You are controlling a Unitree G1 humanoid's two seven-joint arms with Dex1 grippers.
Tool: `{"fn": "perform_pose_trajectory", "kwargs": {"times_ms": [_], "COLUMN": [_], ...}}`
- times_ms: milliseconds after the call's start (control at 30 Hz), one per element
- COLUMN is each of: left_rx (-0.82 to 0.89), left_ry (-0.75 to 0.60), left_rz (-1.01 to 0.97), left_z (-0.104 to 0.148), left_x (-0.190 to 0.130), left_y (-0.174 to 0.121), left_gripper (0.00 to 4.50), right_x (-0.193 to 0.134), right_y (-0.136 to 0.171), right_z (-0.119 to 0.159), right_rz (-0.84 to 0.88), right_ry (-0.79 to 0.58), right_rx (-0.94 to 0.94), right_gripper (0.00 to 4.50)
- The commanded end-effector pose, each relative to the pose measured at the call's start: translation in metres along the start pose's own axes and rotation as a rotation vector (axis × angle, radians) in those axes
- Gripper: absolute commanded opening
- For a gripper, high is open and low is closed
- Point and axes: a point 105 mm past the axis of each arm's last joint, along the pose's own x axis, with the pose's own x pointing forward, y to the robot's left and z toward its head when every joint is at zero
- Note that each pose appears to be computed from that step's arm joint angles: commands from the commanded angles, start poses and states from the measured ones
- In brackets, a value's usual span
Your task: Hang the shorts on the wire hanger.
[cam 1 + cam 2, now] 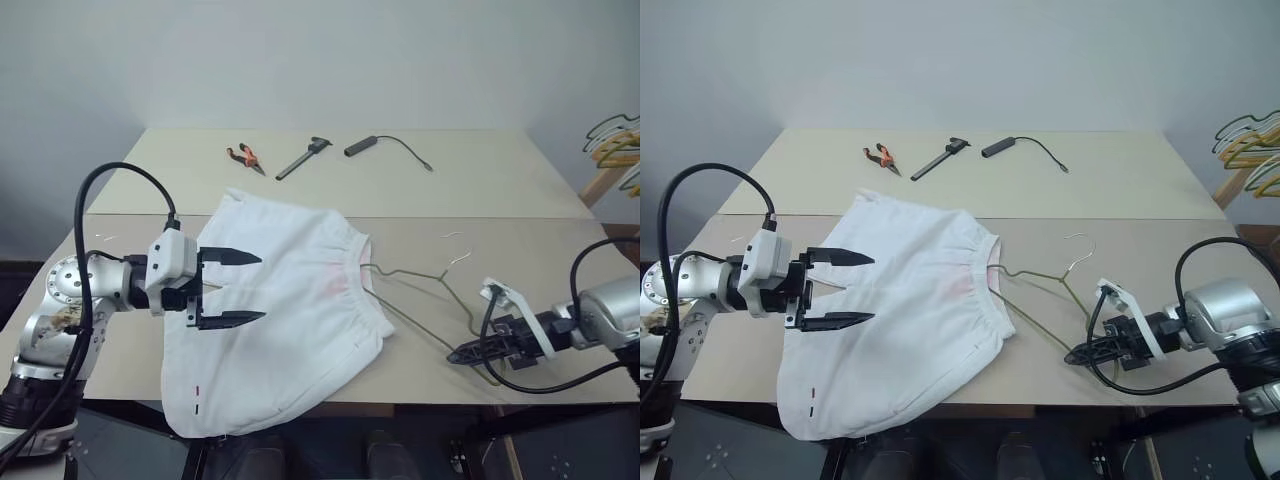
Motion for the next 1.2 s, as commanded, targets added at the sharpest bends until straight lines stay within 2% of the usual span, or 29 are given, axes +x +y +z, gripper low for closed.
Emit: {"fn": "perform_pose_trajectory", "kwargs": {"times_ms": [33,133,267,700,1000,1200], "left_rx": [0.044,0.041,0.038,0.045,0.045,0.039], "left_ry": [0.010,0.014,0.013,0.001,0.010,0.007], "left_rz": [0.001,0.009,0.015,0.013,0.023,0.019], "left_z": [0.007,0.007,0.007,0.008,0.011,0.011], "left_x": [-0.005,-0.006,-0.007,-0.002,-0.008,-0.008], "left_y": [-0.001,-0.002,-0.003,-0.001,-0.003,-0.003], "left_gripper": [4.48,4.48,4.48,4.48,4.48,4.48], "right_x": [-0.009,-0.026,-0.043,-0.021,-0.054,-0.051], "right_y": [0.008,0.012,0.008,-0.010,-0.013,-0.014], "right_z": [-0.006,-0.009,0.002,0.032,0.041,0.032], "right_rz": [0.010,-0.008,-0.070,-0.113,-0.172,-0.168], "right_ry": [0.020,0.019,-0.032,-0.096,-0.203,-0.179], "right_rx": [-0.026,-0.044,-0.064,-0.039,-0.041,-0.033], "right_gripper": [0.00,0.00,0.00,0.00,0.00,0.00]}}
